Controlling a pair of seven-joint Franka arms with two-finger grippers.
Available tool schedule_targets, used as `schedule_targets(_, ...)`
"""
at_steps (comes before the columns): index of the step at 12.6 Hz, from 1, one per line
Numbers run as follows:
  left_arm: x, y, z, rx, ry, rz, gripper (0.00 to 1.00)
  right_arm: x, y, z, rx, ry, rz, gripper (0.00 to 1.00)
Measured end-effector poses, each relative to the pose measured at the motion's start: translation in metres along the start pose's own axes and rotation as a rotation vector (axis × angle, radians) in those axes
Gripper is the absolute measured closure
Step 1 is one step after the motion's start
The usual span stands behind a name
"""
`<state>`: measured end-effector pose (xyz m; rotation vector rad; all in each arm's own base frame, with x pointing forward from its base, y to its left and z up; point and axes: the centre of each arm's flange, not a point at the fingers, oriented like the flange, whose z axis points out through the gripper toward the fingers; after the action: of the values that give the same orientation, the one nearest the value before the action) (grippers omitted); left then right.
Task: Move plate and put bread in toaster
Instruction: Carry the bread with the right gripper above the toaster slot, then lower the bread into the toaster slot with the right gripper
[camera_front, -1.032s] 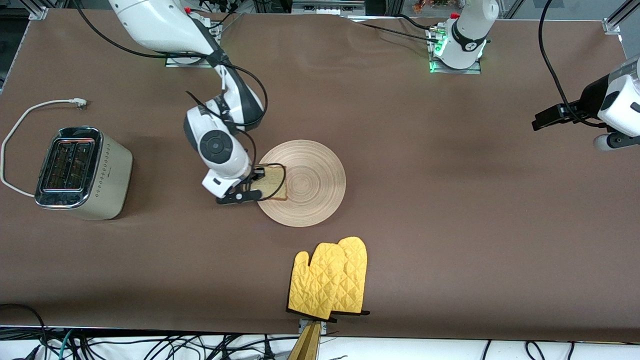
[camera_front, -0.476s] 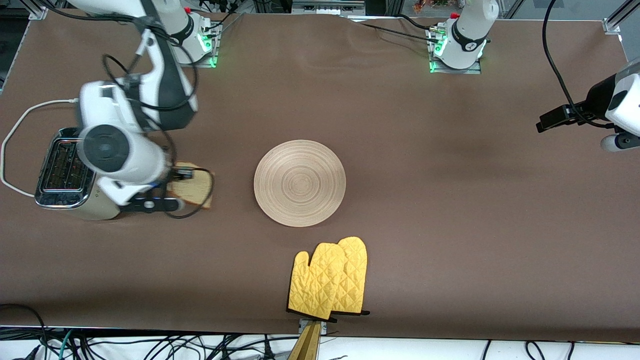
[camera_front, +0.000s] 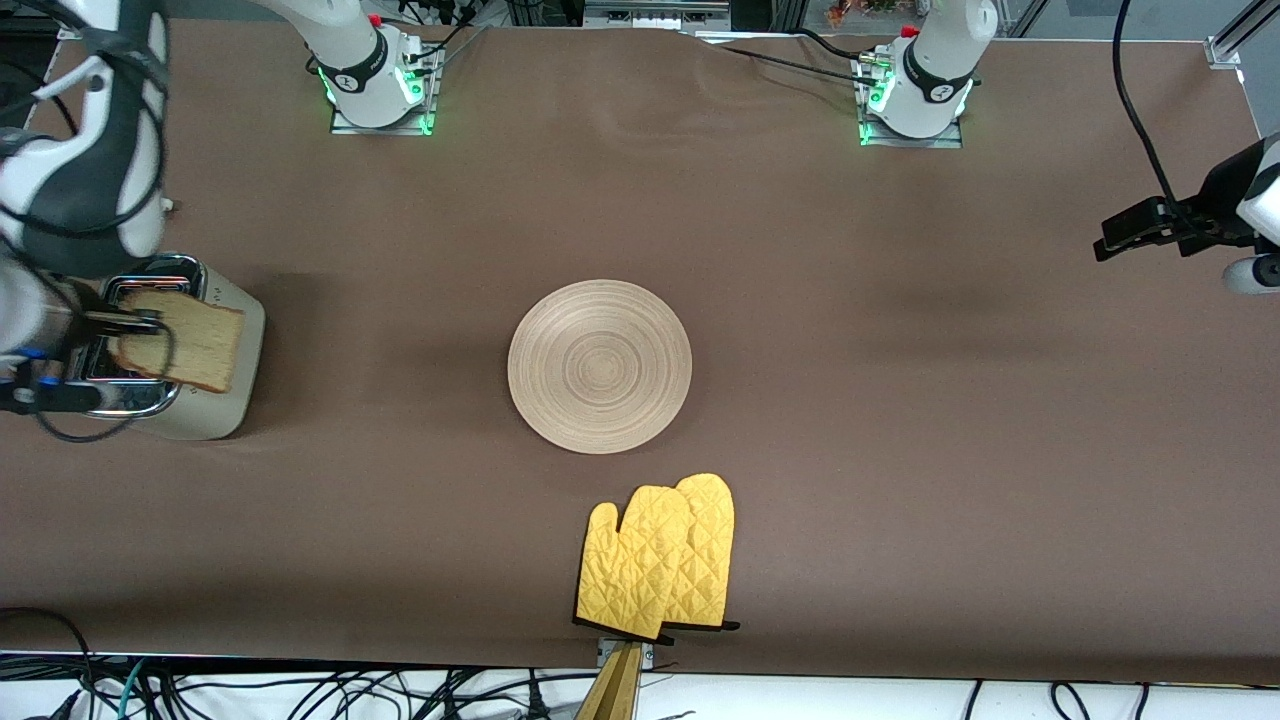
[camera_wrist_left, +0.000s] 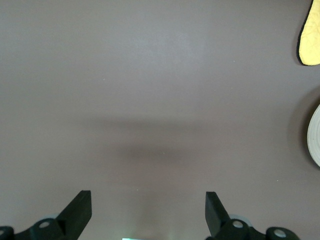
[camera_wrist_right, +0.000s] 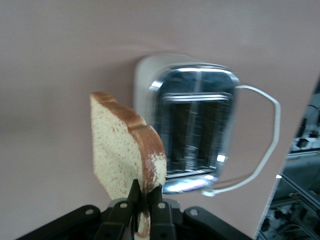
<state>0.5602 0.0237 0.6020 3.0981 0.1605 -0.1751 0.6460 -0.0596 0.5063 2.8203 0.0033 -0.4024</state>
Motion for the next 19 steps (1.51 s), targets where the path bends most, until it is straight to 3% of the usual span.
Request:
schedule_targets(4, 0.002, -0.016, 0.000, -0.003, -0.001, -0.022, 0.00, -0.004, 0.057, 0.018, -0.066, -0.038, -0.003, 0.89)
schedule_targets(8, 0.004, -0.014, 0.005, -0.004, -0.009, -0.018, 0.00, 0.013, 0.065, 0.046, -0.092, -0.060, -0.005, 0.89)
schedule_targets(19, 0.007, -0.015, 0.001, -0.004, 0.000, -0.011, 0.00, 0.015, 0.054, 0.067, -0.082, -0.126, -0.021, 0.89)
